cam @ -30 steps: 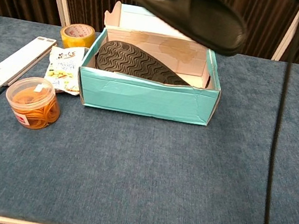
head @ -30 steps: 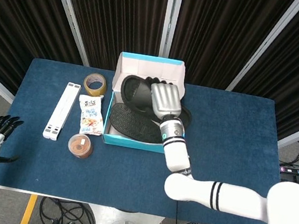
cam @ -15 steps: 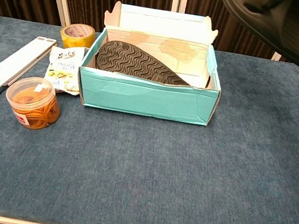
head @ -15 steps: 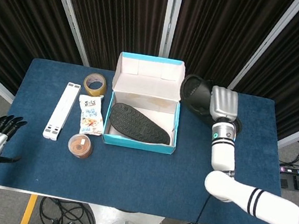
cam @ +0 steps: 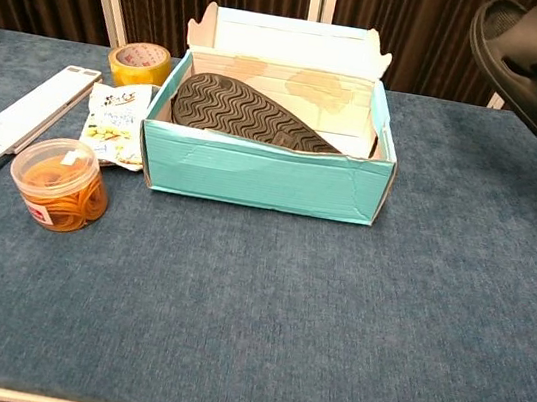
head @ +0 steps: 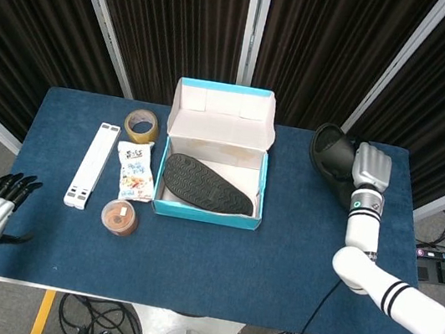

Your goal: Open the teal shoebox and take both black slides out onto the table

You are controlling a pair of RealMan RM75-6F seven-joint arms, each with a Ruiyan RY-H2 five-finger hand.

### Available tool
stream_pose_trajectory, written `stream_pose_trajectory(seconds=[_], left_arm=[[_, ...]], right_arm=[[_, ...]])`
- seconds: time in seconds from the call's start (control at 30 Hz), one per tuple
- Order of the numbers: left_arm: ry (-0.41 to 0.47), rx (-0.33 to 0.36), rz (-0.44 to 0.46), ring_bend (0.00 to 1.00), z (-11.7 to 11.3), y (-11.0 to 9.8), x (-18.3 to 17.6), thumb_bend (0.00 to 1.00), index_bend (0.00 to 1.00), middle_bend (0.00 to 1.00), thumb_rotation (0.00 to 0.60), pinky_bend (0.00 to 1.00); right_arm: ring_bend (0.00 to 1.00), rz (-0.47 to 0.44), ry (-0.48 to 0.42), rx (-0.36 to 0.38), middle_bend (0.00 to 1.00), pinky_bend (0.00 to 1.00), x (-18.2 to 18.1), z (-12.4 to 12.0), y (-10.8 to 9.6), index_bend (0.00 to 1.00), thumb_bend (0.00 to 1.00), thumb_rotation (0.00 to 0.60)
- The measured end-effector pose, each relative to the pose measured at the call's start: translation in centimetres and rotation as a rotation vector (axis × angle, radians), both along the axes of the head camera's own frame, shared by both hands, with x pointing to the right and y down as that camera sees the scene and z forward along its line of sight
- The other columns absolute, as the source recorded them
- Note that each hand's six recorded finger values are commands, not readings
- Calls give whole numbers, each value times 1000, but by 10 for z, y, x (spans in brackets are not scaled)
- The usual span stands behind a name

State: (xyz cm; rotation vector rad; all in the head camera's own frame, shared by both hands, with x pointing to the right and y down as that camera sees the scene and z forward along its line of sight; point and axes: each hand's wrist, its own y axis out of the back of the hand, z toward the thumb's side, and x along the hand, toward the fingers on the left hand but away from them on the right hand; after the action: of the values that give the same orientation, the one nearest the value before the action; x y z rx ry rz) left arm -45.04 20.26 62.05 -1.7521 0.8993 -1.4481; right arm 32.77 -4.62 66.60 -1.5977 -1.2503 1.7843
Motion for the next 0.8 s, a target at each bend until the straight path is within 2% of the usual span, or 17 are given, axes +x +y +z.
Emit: stream_pose_trajectory(seconds=[0.1,0.27,0.33,0.47,0.53,0.67,0.8], left_arm=[[0,0,-2,0,0,0,0,118,110,60,600,64],[-4,-5,-4,0,1,1,0,118,110,61,600,64],[-6,-9,-5,0,1,1,0,118,110,61,600,64],[-7,-11,-8,0,1,2,-1,118,110,60,600,64],[-7,-10,-13,0,0,2,-3,118,110,60,600,64],[-7,-10,-21,0,0,2,-4,119,110,60,600,64],[-6,-10,-18,0,-1,3,-4,119,110,60,600,64]], right_arm=[[502,16,-2,-18,527,663,8,10,2,435,354,600],[418,14,-12,-60,455,601,11,23,5,349,304,600],[333,14,-13,-77,395,547,11,27,7,293,266,600],[104,-5,0,-120,183,361,12,34,11,137,192,600],[53,-9,3,-136,130,303,12,36,12,83,149,600],[2,-22,23,-159,51,229,12,36,12,9,73,600],[0,-29,35,-185,16,202,13,37,14,0,41,600]])
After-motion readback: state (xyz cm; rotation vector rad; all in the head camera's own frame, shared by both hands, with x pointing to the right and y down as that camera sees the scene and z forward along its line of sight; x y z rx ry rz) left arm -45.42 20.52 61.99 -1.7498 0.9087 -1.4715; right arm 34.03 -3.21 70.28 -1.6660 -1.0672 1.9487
